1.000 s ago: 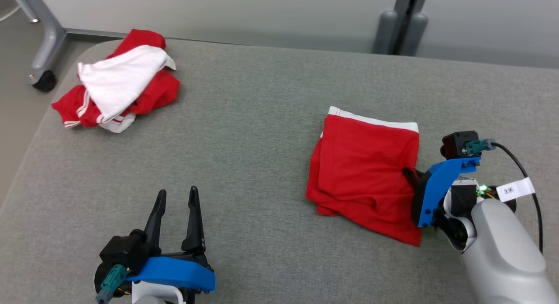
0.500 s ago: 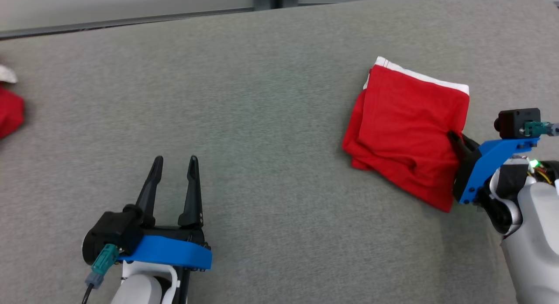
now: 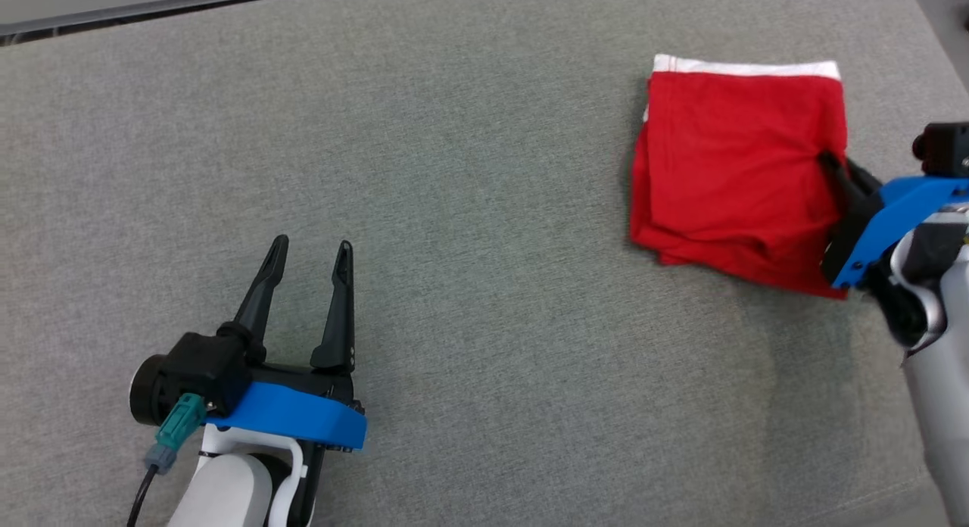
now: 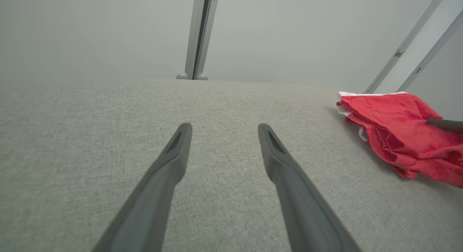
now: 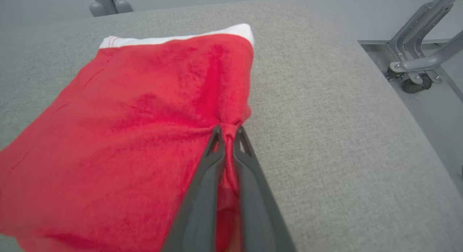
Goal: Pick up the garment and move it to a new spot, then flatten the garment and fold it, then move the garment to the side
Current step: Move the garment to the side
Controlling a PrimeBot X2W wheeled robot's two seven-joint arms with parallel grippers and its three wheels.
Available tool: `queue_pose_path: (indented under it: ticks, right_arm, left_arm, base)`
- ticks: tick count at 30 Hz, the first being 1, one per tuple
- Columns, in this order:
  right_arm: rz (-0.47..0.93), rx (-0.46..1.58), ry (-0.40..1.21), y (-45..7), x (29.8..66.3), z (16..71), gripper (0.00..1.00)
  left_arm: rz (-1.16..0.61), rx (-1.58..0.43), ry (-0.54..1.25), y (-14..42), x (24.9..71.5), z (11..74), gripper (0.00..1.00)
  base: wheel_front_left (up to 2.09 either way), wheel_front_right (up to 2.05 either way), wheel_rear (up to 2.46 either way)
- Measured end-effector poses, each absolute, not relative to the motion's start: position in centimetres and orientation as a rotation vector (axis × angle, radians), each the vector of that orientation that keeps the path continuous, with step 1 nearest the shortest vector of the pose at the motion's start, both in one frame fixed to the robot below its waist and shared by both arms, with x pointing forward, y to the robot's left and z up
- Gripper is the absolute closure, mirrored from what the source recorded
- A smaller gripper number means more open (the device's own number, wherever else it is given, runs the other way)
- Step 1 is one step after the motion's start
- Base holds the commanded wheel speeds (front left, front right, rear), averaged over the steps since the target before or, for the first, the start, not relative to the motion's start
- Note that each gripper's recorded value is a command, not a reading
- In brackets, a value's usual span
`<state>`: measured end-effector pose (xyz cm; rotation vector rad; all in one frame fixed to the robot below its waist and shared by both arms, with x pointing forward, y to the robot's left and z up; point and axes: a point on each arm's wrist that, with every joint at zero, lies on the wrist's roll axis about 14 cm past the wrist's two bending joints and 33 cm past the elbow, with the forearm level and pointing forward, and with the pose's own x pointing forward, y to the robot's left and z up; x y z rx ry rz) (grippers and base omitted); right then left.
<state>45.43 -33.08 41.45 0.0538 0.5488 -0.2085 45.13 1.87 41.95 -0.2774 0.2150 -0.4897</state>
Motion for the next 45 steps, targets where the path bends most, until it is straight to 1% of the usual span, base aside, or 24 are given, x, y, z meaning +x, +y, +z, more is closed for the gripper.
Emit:
queue_pose_path:
  ticks: [3,10,14,18,19,20,21,22,28,33,40,45]
  right_arm:
    - [-0.22,-0.011,0.561,-34.6,47.6,42.1,1.0]
    - [-0.279,-0.111,0.593,-38.4,50.5,42.8,1.0]
    - [-0.299,-0.166,0.596,-39.8,51.8,43.2,1.0]
    - [-0.29,-0.216,0.606,-39.8,52.9,42.9,1.0]
    - [-0.285,-0.233,0.597,-39.7,53.2,43.0,0.93]
    - [-0.281,-0.249,0.587,-39.6,53.6,43.2,0.67]
    - [-0.277,-0.266,0.578,-39.5,53.9,43.3,0.26]
    - [-0.271,-0.272,0.563,-39.2,54.2,43.4,0.0]
    - [-0.235,-0.255,0.511,-37.3,54.9,43.5,0.0]
    - [-0.182,-0.244,0.435,-35.1,55.4,45.0,0.0]
    - [-0.057,-0.224,0.268,-29.6,55.7,48.9,0.0]
    - [0.02,-0.174,0.146,-25.3,54.2,50.9,0.0]
  left_arm:
    - [-0.457,-0.261,0.22,3.2,45.3,41.7,0.0]
    - [-0.375,-0.239,0.232,6.3,45.1,41.2,0.0]
    - [-0.342,-0.232,0.249,7.5,44.8,40.5,0.0]
    - [-0.324,-0.228,0.268,8.2,44.5,39.8,0.0]
    - [-0.322,-0.228,0.272,8.2,44.5,39.6,0.0]
    - [-0.32,-0.228,0.275,8.2,44.5,39.5,0.0]
    - [-0.318,-0.228,0.277,8.2,44.5,39.4,0.0]
    - [-0.319,-0.229,0.28,8.2,44.4,39.3,0.0]
    - [-0.328,-0.229,0.275,7.9,44.3,39.6,0.0]
    - [-0.326,-0.233,0.253,7.9,44.1,40.5,0.0]
    - [-0.281,-0.237,0.179,9.4,44.4,43.2,0.0]
    - [-0.209,-0.236,0.14,11.6,44.1,44.7,0.0]
  base:
    - [0.0,0.0,0.0]
    - [0.0,0.0,0.0]
    - [0.0,0.0,0.0]
    - [0.0,0.0,0.0]
    - [0.0,0.0,0.0]
    - [0.0,0.0,0.0]
    - [0.0,0.0,0.0]
    - [0.0,0.0,0.0]
    - [0.0,0.0,0.0]
    - [0.0,0.0,0.0]
    - [0.0,0.0,0.0]
    - [0.0,0.0,0.0]
